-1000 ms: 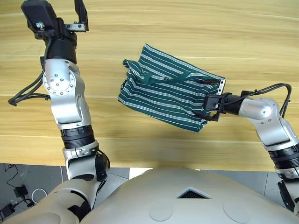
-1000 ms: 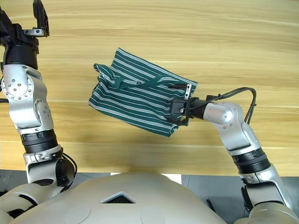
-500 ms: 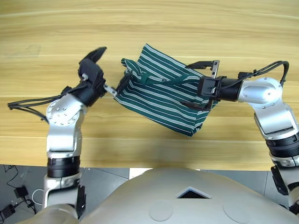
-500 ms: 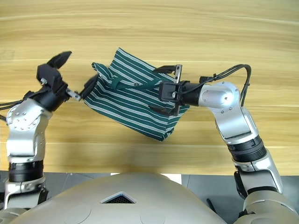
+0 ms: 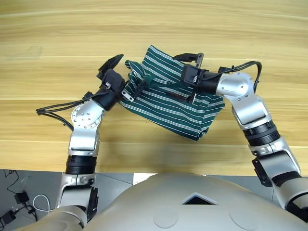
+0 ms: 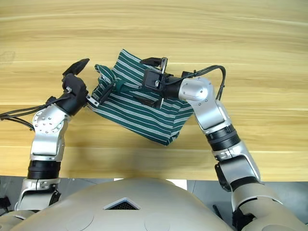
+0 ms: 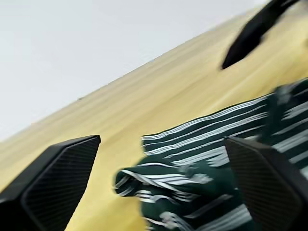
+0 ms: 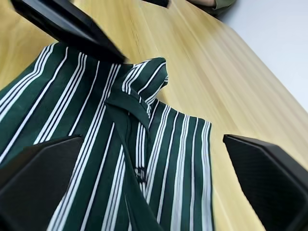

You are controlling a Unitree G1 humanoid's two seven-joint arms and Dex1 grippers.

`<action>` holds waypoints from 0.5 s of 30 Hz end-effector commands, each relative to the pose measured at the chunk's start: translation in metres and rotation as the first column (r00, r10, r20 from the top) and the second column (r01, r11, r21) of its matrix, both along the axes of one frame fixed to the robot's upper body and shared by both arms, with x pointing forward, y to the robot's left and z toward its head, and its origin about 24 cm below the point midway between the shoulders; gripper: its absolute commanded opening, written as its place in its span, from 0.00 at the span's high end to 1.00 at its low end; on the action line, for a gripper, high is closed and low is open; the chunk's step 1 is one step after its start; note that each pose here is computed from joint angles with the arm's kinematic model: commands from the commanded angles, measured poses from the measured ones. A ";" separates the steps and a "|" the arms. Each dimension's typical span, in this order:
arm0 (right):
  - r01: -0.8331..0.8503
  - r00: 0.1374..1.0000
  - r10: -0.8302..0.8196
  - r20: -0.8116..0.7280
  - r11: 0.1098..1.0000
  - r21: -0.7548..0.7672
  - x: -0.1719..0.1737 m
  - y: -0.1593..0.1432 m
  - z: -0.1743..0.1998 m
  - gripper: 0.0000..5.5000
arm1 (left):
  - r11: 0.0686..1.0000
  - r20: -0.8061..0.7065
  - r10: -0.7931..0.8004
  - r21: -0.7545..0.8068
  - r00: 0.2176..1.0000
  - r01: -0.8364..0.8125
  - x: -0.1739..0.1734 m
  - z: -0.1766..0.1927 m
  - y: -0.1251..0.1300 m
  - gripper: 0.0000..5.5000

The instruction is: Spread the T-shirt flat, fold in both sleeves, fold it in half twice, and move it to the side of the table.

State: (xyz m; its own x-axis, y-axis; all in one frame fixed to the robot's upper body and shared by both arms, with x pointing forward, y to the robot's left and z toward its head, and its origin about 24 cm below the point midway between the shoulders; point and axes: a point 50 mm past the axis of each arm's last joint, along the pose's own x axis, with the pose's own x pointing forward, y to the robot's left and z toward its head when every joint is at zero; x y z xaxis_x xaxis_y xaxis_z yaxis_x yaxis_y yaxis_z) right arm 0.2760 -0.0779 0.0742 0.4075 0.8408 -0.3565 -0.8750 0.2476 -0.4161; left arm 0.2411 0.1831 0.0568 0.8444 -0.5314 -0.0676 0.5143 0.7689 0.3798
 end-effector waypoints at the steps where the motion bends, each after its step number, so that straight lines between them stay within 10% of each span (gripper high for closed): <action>1: 0.002 0.999 -0.003 0.044 1.000 0.014 0.006 0.007 0.006 0.02 | 0.999 0.033 -0.024 0.033 0.999 0.023 0.004 -0.001 -0.007 0.14; 15: 0.025 1.000 -0.025 0.009 1.000 0.008 0.012 0.017 -0.015 0.02 | 0.986 -0.101 -0.166 -0.038 0.981 0.163 -0.014 -0.011 -0.003 0.14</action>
State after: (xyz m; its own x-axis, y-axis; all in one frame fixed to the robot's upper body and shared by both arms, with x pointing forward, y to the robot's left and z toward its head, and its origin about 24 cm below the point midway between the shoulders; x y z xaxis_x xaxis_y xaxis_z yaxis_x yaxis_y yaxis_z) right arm 0.2848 -0.0599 0.0577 0.4241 0.8371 -0.3457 -0.8728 0.2760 -0.4025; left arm 0.2328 0.1736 0.0553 0.7507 -0.6590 -0.0455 0.6427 0.7128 0.2809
